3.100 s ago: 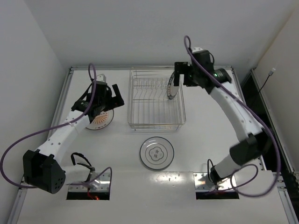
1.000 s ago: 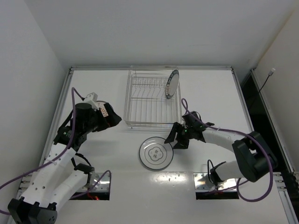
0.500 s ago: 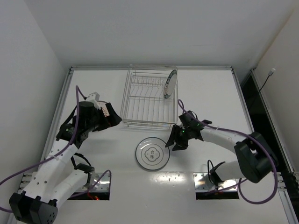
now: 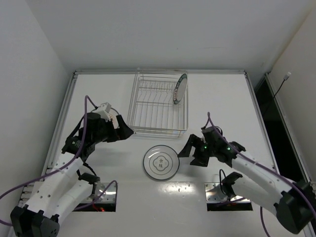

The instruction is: Load the plates into the dish rack

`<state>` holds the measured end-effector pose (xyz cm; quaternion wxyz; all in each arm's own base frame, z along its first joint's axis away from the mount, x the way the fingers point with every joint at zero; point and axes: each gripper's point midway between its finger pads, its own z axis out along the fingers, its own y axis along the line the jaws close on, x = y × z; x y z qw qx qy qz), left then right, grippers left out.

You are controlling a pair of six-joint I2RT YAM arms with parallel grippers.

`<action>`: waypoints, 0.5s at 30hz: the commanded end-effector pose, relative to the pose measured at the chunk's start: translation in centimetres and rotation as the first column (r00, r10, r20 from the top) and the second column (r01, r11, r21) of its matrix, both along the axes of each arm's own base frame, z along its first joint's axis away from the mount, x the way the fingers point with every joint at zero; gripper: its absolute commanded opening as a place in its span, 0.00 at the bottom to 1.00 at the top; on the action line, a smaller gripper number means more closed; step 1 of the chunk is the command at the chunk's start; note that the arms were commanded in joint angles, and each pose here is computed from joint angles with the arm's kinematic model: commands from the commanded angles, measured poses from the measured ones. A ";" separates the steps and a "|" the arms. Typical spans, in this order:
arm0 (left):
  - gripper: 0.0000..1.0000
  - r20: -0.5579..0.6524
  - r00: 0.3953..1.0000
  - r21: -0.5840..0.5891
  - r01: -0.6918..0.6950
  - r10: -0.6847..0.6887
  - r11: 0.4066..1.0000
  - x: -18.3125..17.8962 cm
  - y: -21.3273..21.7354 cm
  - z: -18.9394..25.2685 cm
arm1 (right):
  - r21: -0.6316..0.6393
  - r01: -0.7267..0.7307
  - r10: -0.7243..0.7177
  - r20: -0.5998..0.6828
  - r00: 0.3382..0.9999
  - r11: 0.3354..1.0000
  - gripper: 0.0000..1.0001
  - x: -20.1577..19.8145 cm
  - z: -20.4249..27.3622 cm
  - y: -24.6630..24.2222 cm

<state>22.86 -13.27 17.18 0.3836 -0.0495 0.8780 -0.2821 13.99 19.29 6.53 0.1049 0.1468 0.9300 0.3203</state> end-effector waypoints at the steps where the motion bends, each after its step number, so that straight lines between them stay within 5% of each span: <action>1: 1.00 0.070 0.992 -0.057 0.109 -0.105 0.992 -0.4 -2.1 1.3 | 0.159 0.148 -0.158 0.056 0.986 0.976 0.80 0.9 1.5 0.7; 6: 1.00 -0.076 0.983 -0.137 0.157 -0.168 0.978 -2.8 -4.0 -2.3 | 0.161 0.242 -0.254 0.057 0.966 0.957 0.80 1.3 0.0 0.0; 15: 1.00 -0.407 0.895 -0.078 0.165 -0.182 0.983 -7.7 -5.9 -10.3 | -0.006 0.053 -0.053 0.012 0.999 0.999 0.62 1.8 -0.9 3.6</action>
